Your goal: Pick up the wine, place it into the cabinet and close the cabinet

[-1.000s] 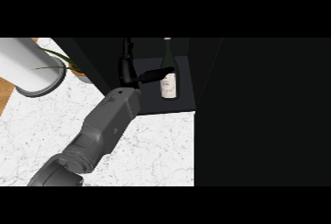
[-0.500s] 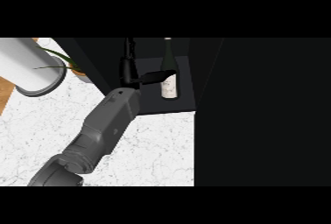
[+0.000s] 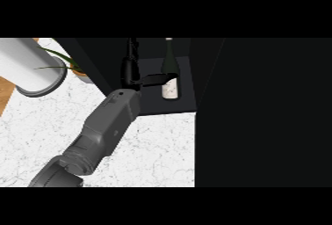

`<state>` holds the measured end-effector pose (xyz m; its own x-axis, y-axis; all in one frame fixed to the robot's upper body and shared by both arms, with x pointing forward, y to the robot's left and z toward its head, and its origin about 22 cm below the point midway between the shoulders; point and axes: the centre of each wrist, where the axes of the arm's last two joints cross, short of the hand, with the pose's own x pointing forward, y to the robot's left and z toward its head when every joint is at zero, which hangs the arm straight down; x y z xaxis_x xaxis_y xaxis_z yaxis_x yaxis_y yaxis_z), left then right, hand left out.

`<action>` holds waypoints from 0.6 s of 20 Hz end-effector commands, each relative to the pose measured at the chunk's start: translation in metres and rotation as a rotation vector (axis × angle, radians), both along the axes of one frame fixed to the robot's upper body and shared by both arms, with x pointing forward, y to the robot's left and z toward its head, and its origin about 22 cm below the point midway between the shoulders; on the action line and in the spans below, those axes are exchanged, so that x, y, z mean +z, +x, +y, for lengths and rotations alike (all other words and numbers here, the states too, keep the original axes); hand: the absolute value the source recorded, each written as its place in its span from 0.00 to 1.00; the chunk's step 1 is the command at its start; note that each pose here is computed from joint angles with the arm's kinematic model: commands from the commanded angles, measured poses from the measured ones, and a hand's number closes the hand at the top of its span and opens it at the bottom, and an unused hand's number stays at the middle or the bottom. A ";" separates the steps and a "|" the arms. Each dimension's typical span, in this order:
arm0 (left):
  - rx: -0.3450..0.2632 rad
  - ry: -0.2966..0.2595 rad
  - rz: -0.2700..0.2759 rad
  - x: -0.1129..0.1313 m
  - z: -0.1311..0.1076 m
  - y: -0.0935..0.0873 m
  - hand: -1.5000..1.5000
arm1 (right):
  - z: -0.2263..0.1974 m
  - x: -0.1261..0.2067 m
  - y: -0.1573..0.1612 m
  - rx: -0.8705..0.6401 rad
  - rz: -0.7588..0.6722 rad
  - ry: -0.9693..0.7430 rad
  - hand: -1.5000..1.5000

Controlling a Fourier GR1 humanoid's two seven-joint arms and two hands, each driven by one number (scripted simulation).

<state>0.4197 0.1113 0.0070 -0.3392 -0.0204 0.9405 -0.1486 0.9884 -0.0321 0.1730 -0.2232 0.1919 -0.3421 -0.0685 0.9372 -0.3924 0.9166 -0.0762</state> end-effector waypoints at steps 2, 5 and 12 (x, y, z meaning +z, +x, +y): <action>0.042 -0.077 0.037 -0.037 0.019 -0.020 0.00 | 0.001 0.004 -0.002 0.014 -0.020 0.032 0.00; -0.002 -0.121 0.041 -0.030 0.015 -0.016 0.00 | -0.004 0.009 -0.025 0.033 -0.009 0.014 0.00; 0.011 -0.143 0.032 -0.028 0.010 -0.019 0.00 | 0.004 0.010 -0.033 0.013 -0.005 0.019 0.00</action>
<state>0.4150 0.1112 0.0028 -0.3476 0.0868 0.9336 -0.1128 0.9846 -0.1335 0.1713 -0.2127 0.1925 -0.3155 -0.0990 0.9437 -0.4144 0.9091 -0.0432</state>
